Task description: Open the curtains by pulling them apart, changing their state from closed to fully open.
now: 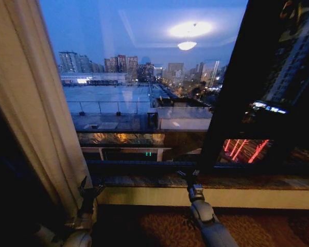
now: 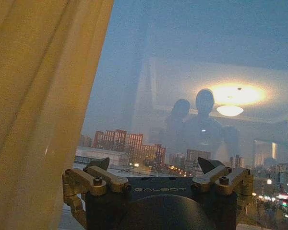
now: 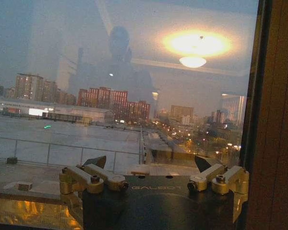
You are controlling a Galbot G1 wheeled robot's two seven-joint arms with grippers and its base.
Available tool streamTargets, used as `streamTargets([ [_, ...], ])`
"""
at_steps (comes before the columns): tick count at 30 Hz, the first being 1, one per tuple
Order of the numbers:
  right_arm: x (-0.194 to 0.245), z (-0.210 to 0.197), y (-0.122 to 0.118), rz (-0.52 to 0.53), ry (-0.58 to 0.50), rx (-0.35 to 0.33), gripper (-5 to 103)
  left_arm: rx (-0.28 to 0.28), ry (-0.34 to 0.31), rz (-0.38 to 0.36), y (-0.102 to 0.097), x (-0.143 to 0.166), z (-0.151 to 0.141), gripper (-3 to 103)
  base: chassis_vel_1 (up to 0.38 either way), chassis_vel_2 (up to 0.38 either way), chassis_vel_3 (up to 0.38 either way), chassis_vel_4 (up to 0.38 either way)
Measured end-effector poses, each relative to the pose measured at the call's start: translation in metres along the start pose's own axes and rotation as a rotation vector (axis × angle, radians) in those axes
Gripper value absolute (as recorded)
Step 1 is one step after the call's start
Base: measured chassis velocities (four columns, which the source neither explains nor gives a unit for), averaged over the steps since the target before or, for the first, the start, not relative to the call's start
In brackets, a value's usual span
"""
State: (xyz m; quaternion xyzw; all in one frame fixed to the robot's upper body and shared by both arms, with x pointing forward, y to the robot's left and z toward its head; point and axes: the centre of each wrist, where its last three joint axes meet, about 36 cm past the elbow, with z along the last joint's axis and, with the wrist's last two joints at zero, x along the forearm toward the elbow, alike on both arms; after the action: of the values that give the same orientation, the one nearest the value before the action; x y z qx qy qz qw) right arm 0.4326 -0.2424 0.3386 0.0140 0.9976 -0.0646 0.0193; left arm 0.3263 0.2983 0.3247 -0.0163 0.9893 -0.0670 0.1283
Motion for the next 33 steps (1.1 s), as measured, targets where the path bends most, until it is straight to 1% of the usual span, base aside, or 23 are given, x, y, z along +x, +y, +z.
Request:
streamTargets([
  [7,0.0000,0.0000,0.0000,0.000,0.000,0.000,100,-0.001,0.001,-0.001,0.0003,-0.0003,0.0002,100,-0.024,-0.024,0.030,0.031],
  [15,0.0000,0.0000,0.0000,0.000,0.000,0.000,100,-0.001,0.002,-0.001,0.0005,-0.0004,0.0003,100,-0.173,-0.170,0.187,0.172],
  [23,0.0000,0.0000,0.0000,0.000,0.000,0.000,100,-0.001,0.003,-0.001,0.0006,-0.0004,0.0004,100,-0.281,-0.285,0.276,0.299],
  [33,0.0000,0.0000,-0.0001,0.000,0.000,0.000,100,-0.001,0.003,-0.002,0.0007,-0.0005,0.0005,100,-0.352,-0.352,0.339,0.351],
])
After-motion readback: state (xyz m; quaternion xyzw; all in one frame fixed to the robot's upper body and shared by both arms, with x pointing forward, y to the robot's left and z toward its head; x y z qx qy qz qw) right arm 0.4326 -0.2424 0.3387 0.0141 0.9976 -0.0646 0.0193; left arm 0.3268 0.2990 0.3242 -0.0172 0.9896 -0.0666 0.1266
